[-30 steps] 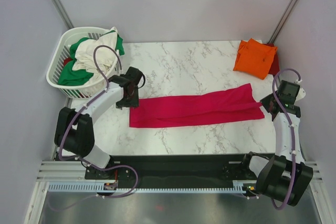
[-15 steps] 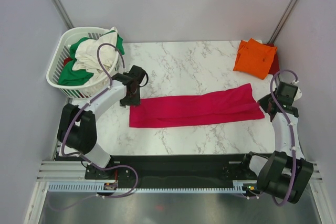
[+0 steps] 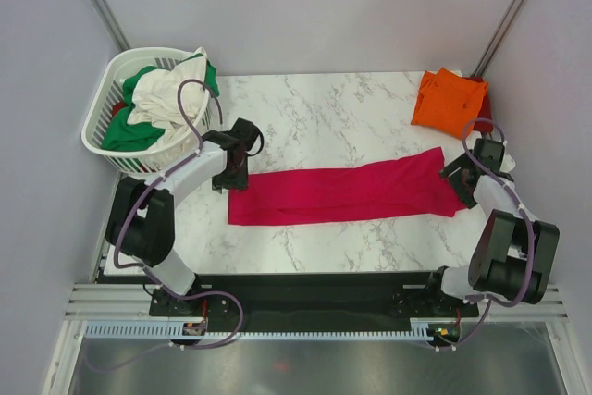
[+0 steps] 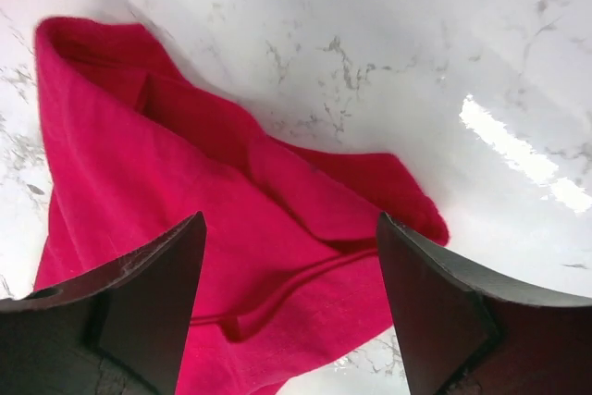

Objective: Fold and stack the t-shirts
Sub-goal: Fold the tshirt

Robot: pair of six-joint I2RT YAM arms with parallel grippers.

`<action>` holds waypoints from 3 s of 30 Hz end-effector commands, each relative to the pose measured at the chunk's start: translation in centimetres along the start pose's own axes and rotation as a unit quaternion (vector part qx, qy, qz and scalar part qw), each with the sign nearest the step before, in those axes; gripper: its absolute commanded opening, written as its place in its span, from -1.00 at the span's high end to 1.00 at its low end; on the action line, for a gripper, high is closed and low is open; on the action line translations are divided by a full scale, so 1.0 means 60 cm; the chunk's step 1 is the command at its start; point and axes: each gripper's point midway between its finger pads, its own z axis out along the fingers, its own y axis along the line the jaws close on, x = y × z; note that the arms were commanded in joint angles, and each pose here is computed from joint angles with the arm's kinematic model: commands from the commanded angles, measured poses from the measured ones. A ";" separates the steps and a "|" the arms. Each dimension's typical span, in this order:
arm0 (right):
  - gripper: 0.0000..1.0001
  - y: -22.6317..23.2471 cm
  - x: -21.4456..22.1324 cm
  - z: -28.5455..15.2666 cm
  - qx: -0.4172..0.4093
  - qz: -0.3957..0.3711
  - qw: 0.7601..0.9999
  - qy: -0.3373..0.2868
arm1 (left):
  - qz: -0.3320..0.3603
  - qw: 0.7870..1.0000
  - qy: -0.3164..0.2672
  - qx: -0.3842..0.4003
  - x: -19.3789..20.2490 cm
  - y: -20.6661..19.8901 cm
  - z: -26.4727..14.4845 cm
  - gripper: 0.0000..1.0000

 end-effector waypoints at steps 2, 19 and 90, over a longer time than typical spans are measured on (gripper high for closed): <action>-0.66 0.006 -0.069 -0.056 -0.006 0.005 0.995 -0.096 | -0.016 1.000 -0.006 0.013 -0.026 -0.023 -0.003 -0.08; -0.14 0.041 0.099 -0.029 -0.066 -0.046 0.997 0.001 | -0.014 0.998 0.062 -0.015 0.026 -0.063 0.076 -0.04; -0.22 0.079 0.657 -0.362 -0.329 -0.319 0.826 0.328 | -0.041 0.968 -0.064 0.240 0.105 -0.076 -0.250 -0.22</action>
